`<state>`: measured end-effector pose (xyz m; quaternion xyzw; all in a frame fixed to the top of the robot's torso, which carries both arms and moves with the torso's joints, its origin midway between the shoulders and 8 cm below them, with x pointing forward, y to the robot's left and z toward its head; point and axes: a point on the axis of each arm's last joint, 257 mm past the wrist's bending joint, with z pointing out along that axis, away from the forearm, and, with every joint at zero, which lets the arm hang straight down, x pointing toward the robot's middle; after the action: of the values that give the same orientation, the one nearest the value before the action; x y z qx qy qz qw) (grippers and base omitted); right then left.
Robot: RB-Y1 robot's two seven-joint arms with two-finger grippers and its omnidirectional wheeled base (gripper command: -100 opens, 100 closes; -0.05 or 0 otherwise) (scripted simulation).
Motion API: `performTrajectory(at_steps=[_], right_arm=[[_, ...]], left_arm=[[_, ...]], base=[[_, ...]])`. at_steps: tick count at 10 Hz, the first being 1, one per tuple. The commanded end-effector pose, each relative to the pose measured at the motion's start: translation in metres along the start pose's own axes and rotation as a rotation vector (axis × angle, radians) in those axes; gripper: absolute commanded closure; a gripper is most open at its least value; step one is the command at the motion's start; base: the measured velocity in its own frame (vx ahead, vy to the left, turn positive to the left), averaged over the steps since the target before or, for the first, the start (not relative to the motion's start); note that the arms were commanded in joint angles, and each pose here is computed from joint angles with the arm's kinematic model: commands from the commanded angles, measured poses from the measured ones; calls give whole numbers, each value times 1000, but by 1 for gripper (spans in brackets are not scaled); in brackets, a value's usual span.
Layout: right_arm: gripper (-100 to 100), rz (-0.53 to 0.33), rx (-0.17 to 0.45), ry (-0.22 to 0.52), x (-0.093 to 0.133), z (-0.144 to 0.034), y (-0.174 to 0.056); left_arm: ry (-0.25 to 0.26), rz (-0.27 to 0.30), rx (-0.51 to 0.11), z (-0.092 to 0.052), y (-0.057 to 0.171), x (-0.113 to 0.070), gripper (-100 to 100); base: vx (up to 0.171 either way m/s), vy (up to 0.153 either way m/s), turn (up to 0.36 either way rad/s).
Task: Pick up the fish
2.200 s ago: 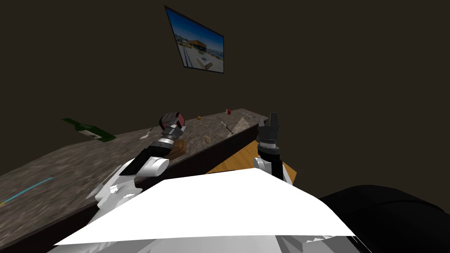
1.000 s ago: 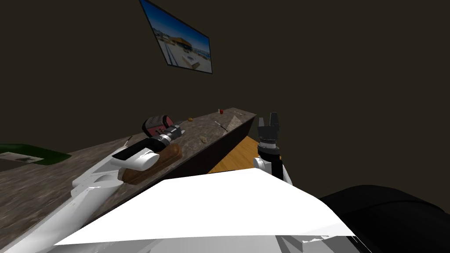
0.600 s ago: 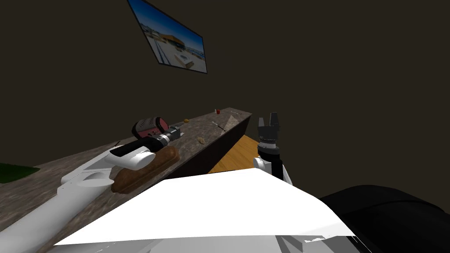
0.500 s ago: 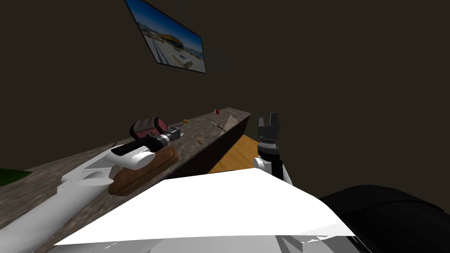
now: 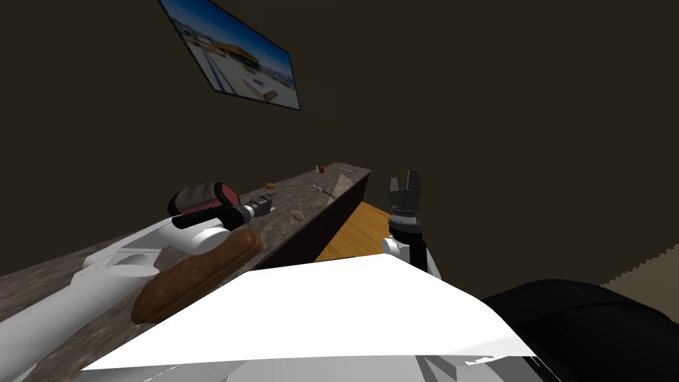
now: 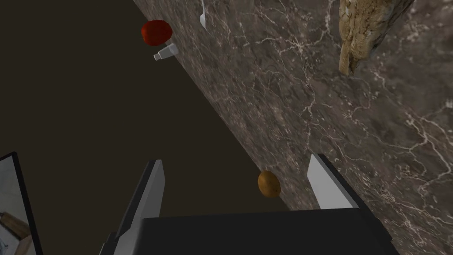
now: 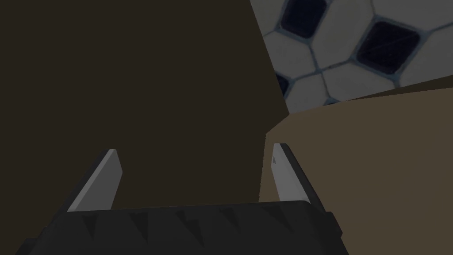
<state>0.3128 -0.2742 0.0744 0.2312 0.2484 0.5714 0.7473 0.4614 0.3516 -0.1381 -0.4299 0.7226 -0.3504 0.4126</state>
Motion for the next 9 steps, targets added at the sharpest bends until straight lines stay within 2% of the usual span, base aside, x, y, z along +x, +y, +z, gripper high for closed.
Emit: performTrajectory(at_steps=[1, 3, 4, 6, 7, 9], right_arm=[[0, 0, 0, 0, 0, 0, 0], [0, 0, 0, 0, 0, 0, 0], [0, 0, 0, 0, 0, 0, 0], [0, 0, 0, 0, 0, 0, 0], [0, 0, 0, 0, 0, 0, 0], [0, 0, 0, 0, 0, 0, 0]], left_arm=[[7, 6, -44, -2, 9, 0, -100], [39, 6, -173, -6, 44, 2, -100], [38, 15, -188, -7, 46, 0, -100], [63, 13, -321, -16, 83, 1, -100], [64, 19, -328, -18, 83, 0, -100], [86, 21, -461, -32, 119, -1, -100]], base=[[8, 20, -152], [14, 22, -309], [15, 25, -126], [28, 18, -271], [29, 21, -157], [35, 13, -265]])
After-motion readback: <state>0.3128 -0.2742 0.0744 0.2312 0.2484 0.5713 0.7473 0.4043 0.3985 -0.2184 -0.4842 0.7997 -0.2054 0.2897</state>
